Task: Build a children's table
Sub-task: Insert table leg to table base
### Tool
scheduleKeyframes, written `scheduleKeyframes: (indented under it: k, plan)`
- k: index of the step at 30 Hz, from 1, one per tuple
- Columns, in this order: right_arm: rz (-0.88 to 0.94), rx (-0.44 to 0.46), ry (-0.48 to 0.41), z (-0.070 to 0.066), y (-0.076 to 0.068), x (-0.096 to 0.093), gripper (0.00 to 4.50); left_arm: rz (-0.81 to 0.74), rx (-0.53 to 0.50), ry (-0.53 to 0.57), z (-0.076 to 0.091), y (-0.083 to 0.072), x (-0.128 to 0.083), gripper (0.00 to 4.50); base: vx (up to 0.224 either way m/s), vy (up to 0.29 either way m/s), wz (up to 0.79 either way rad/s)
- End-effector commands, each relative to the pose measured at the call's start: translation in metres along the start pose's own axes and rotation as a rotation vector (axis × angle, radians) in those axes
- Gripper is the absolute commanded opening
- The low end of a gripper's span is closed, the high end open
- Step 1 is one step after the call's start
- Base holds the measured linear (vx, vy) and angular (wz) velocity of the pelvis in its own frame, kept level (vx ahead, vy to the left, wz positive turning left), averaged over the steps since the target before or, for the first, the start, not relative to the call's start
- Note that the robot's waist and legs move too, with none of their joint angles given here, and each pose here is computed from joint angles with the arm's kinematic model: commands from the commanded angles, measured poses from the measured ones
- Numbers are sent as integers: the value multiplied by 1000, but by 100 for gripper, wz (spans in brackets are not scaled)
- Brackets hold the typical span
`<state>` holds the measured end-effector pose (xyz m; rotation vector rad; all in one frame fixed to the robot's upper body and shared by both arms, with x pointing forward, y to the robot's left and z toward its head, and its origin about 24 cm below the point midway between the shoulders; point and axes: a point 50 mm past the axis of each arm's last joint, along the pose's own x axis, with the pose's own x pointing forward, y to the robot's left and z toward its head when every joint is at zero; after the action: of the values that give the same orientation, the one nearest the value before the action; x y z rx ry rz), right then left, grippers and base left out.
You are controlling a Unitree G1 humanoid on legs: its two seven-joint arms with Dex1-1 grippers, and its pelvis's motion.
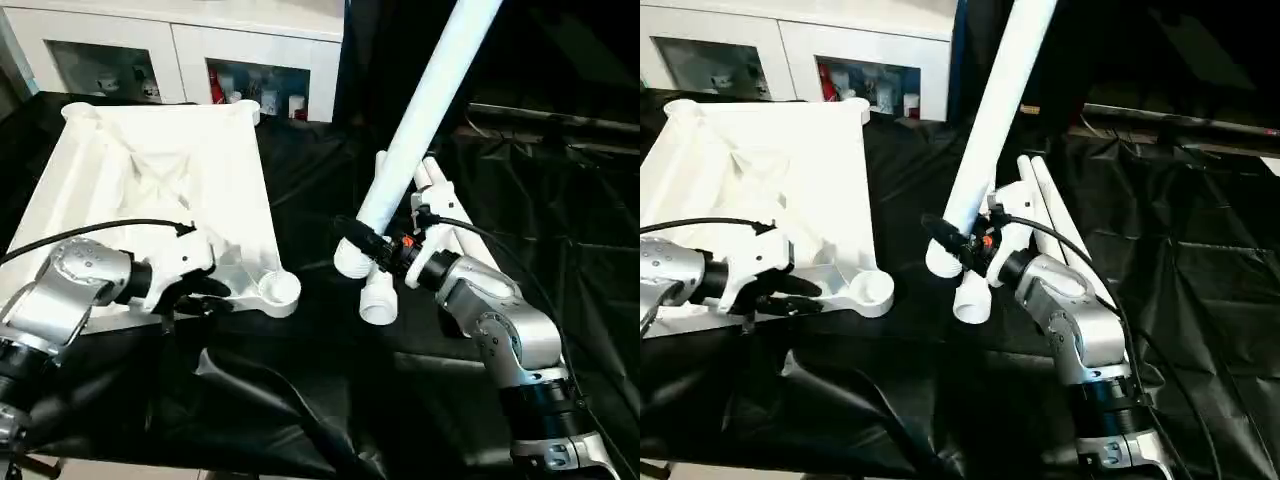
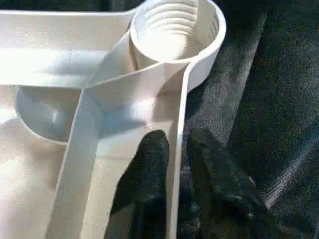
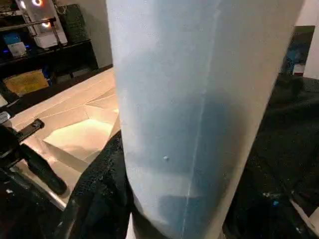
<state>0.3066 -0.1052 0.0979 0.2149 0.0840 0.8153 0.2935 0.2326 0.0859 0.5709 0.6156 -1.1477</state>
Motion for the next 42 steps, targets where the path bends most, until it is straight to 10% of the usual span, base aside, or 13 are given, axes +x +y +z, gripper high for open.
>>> scheduleKeyframes:
  k: [1,13,23,30,42]
  plan:
    - [-7,-15,-7,3,-3,-2,190,11,16,10,2,3,-3,68,0,0,0]
    - [12,-5,-6,2,-1,0,190,12,-7,31,-10,2,-4,0,0,0,0]
    - [96,36,94,-7,3,7,190,-23,-33,-202,15,-8,30,0,0,0,0]
    - [131,8,126,-1,5,19,190,-30,19,-104,10,-18,65,0,0,0,0]
    - [111,-11,209,-20,0,32,190,-27,44,-75,13,-12,67,0,0,0,0]
